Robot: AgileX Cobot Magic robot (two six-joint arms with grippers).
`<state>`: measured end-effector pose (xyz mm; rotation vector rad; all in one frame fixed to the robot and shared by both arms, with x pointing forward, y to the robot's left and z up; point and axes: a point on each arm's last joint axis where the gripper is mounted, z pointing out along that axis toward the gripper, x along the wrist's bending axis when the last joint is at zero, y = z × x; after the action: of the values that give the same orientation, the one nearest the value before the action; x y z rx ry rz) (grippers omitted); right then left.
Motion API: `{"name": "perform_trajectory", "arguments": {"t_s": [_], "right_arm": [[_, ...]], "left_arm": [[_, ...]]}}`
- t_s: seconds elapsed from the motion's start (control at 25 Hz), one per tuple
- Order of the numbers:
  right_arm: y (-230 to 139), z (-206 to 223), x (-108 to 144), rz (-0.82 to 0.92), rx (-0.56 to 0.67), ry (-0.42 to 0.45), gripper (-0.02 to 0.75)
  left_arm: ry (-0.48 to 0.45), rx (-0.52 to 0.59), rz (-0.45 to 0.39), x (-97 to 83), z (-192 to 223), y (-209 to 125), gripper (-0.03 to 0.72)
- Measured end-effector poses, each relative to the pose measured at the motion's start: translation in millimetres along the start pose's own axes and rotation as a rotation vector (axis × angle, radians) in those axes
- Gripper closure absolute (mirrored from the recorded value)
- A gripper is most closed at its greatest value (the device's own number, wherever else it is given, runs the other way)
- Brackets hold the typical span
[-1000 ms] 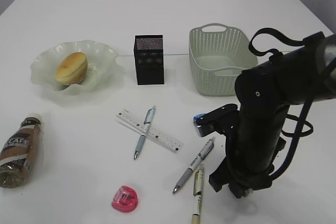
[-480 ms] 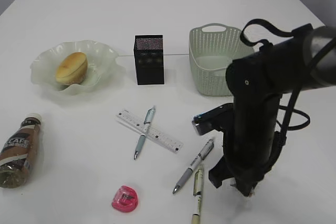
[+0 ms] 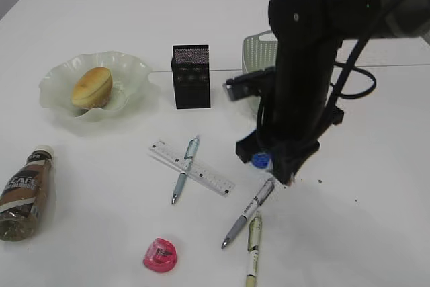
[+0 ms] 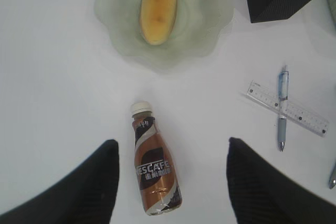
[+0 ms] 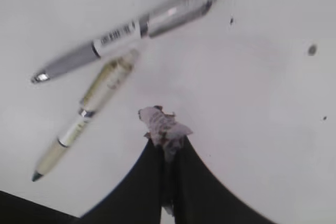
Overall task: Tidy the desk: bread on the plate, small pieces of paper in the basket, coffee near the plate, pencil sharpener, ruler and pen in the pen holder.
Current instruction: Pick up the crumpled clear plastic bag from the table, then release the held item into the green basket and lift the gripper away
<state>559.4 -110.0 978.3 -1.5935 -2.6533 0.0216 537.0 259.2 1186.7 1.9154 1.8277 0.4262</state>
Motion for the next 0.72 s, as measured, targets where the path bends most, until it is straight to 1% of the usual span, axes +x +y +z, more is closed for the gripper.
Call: {"name": "perform_trajectory", "arguments": {"t_s": [0.12,0.2,0.32,0.44,0.72], "right_arm": [[15.4,-27.1,-3.1,0.028,-0.099,0.007,0.734],[23.9,-44.1,-10.1,0.061,-0.161,0.015,0.734],[37.9,-65.0,-29.1,0.12,-0.243,0.013,0.735],[53.0,-82.9,-52.2,0.18,-0.324,-0.012,0.735],[90.2,-91.8,-102.3,0.293,-0.438,-0.032,0.735]], "left_arm": [[0.0,0.0,0.0,0.0,0.0,0.0,0.22],[-0.002,0.0,-0.001,-0.1,0.0,0.0,0.221],[-0.002,0.0,-0.001,-0.1,0.0,0.0,0.221],[-0.002,0.0,-0.001,-0.2,0.0,0.0,0.222],[-0.002,0.0,-0.001,-0.2,0.0,0.0,0.223]]}}
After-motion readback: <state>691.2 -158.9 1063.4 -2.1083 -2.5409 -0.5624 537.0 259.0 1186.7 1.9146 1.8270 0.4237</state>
